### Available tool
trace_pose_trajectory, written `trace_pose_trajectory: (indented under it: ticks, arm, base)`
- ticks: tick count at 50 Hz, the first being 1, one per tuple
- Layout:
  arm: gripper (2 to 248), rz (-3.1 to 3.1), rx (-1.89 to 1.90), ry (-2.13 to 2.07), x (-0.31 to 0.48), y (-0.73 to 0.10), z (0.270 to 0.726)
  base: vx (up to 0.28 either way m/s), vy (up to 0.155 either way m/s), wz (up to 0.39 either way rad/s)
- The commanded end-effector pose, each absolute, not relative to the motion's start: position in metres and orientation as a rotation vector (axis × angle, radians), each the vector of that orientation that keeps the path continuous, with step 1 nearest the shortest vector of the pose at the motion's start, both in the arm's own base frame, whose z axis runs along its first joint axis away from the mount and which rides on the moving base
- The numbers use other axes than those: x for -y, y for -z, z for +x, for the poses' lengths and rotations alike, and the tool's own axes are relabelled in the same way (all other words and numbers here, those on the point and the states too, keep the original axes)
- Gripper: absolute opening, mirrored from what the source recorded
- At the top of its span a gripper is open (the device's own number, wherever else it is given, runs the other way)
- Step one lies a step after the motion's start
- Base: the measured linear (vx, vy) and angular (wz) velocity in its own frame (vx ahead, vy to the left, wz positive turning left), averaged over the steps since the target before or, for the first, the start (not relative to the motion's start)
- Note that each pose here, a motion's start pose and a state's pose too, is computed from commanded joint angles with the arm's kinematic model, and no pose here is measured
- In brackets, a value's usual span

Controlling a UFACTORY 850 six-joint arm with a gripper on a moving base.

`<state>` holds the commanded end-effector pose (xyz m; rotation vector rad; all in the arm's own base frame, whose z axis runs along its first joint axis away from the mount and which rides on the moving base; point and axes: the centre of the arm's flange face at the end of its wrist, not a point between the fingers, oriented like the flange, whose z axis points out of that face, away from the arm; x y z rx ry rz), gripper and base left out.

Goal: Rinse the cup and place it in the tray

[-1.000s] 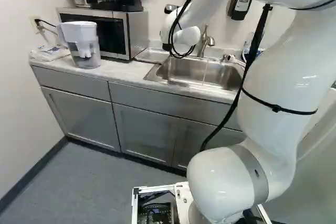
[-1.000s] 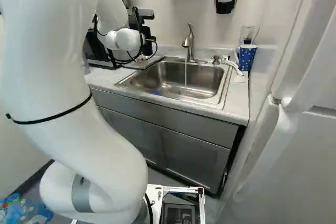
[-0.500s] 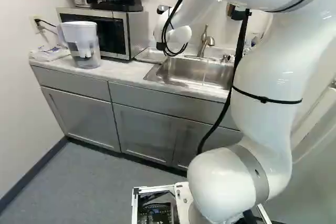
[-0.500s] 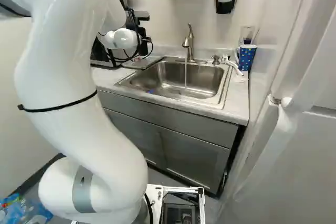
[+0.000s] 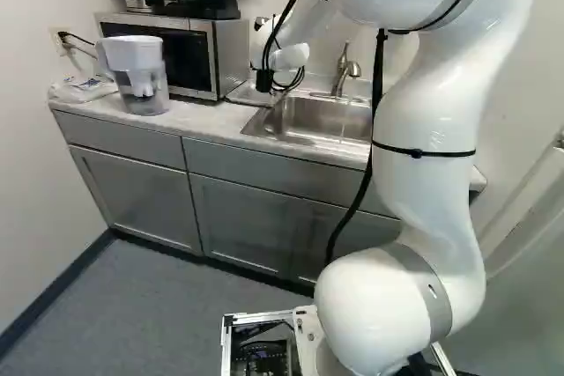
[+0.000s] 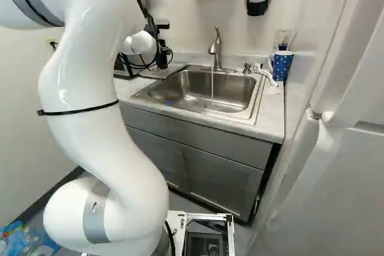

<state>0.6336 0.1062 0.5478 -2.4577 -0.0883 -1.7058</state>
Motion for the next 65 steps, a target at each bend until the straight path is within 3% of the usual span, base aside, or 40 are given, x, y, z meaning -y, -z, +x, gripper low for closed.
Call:
trace_pose_trajectory:
  ticks: [64, 65]
  arm:
    - [125, -2.558, 0.087, 1.578, -0.106, -0.532, 0.651]
    - [143, -2.558, 0.087, 1.578, -0.106, -0.532, 0.651]
  base:
    - [0.0, 0.0, 0.0]
    - [0.0, 0.0, 0.0]
